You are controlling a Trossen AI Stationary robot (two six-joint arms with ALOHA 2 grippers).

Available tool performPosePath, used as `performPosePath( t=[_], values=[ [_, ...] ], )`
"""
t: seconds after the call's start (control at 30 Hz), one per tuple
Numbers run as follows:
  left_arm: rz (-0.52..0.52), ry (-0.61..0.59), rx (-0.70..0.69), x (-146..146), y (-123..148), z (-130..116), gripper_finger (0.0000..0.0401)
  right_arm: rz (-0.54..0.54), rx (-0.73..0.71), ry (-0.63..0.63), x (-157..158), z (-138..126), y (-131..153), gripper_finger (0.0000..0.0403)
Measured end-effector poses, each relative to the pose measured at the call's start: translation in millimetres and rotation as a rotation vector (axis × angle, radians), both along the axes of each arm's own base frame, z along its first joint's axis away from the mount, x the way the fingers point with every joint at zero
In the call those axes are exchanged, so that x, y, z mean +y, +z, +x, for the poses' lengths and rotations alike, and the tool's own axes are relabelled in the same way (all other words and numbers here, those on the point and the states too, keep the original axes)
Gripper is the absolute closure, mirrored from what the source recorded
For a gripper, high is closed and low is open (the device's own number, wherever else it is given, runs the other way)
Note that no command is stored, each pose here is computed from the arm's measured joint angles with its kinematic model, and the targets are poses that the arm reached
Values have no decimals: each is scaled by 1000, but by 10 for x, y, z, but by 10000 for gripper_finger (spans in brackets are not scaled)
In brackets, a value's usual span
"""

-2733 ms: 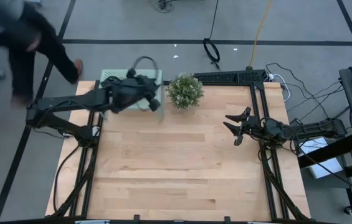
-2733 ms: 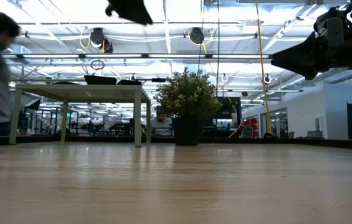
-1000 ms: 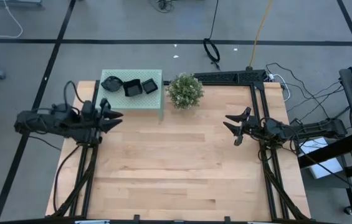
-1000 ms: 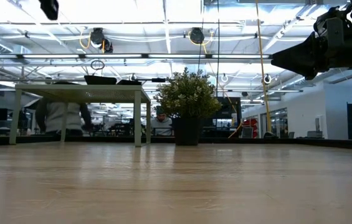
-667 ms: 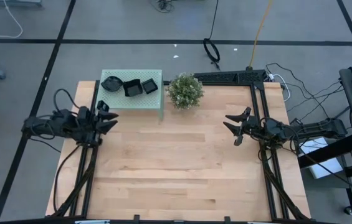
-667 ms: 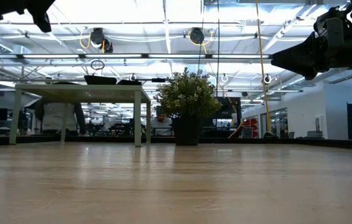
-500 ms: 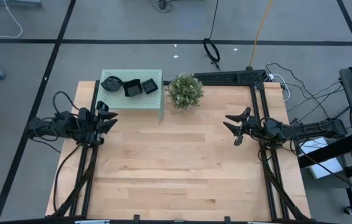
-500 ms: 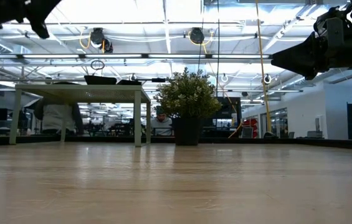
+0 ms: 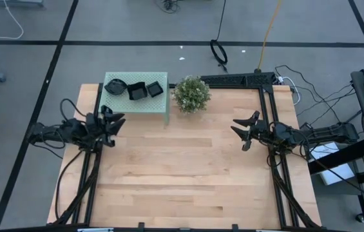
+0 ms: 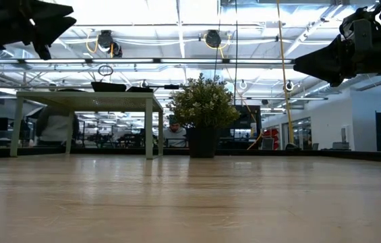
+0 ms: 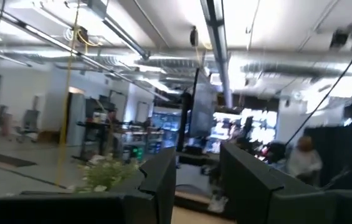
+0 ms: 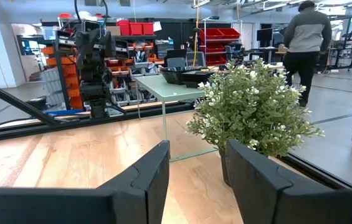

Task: Pick & Place Mini shaped plates
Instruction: Return to Home Position

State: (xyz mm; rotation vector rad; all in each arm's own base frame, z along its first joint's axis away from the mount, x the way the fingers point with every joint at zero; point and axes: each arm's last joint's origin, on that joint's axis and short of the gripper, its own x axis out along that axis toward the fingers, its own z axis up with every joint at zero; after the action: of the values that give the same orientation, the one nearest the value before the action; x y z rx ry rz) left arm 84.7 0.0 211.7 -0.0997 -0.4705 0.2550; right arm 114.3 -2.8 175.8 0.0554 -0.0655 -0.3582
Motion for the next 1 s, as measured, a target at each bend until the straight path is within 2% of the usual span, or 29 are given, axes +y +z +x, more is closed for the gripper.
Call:
performPosePath(
  t=[0.13, 0.3, 0.4, 1.0],
  values=[
    [55, 74, 70, 10, -41, 16, 274, 0, 0, 0, 0, 0, 0, 259],
    [26, 154, 173, 31, -130, 43, 274, 0, 0, 1, 0, 0, 1, 259],
    [1, 156, 190, 33, -153, 49, 274, 0, 0, 0, 0, 0, 0, 259],
    [5, 157, 192, 33, -154, 49, 274, 0, 0, 1, 0, 0, 1, 259]
  ],
)
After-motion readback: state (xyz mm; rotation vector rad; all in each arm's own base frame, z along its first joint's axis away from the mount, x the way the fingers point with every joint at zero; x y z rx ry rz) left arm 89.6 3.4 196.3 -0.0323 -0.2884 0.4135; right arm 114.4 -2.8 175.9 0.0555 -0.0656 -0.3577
